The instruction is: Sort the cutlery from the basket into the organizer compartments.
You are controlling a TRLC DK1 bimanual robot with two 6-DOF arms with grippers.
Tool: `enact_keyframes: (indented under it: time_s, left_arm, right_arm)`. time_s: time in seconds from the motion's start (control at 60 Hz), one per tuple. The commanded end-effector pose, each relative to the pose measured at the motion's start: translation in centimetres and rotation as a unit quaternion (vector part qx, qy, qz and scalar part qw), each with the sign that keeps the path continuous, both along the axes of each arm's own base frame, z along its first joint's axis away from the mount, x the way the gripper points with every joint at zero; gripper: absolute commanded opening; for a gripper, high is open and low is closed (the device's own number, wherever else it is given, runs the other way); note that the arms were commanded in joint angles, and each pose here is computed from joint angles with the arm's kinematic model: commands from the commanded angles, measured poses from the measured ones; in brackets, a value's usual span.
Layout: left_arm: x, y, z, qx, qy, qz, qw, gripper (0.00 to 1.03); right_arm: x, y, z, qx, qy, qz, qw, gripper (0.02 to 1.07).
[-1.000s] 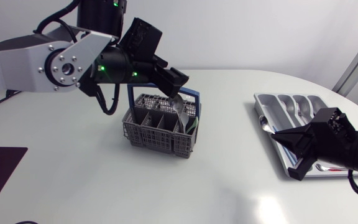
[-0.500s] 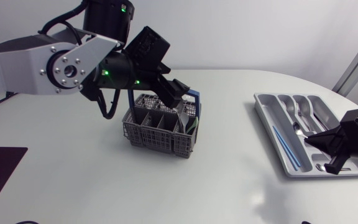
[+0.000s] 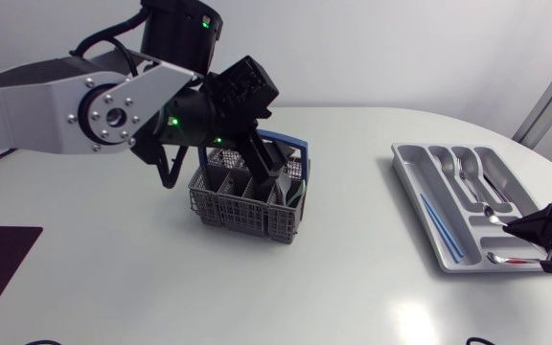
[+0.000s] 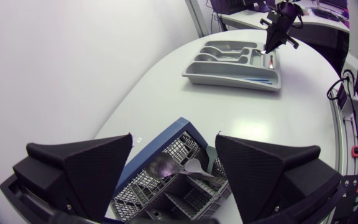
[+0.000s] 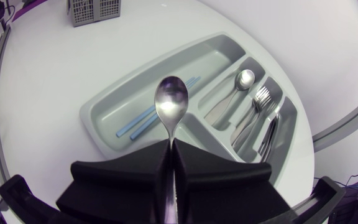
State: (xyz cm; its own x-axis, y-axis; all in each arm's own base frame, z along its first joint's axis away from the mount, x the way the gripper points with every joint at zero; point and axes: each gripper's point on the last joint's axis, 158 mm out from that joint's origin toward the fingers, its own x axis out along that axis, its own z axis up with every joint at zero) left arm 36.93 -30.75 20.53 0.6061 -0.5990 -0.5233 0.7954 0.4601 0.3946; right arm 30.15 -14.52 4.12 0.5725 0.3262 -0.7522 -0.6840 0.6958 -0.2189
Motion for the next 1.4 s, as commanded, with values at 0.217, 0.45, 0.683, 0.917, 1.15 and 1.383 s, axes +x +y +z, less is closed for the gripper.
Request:
enact_keyframes:
  time_s: [0.217,0.45,0.683,0.917,1.15,1.383]
  left_arm:
    - [-0.7,-0.4,-2.2,0.034,0.005,-0.016,0.999,0.92]
    - [-0.9,-0.6,-2.3,0.037,0.004,-0.016,0.999,0.92]
    - [-1.0,-0.4,-2.8,0.043,0.007,-0.018,0.999,0.92]
    - [-1.5,-0.3,-2.4,0.046,0.005,-0.023,0.999,0.92]
    - [-1.7,-0.5,-2.3,0.047,0.004,-0.024,0.999,0.92]
    - [-1.7,-0.6,-2.4,0.048,0.003,-0.026,0.999,0.92]
  right_arm:
    - [-1.2,-2.8,-3.4,-0.043,0.030,0.047,0.998,0.09]
    - [-0.9,-4.4,-5.2,-0.089,0.021,0.045,0.995,0.10]
    - [-0.3,-5.2,-6.6,-0.134,0.017,0.050,0.990,0.10]
    - [-1.4,-4.2,-7.1,-0.146,0.024,0.076,0.986,0.10]
    - [-2.1,-3.4,-6.8,-0.158,0.019,0.107,0.981,0.09]
    - [-1.7,-3.9,-5.9,-0.182,0.006,0.122,0.976,0.09]
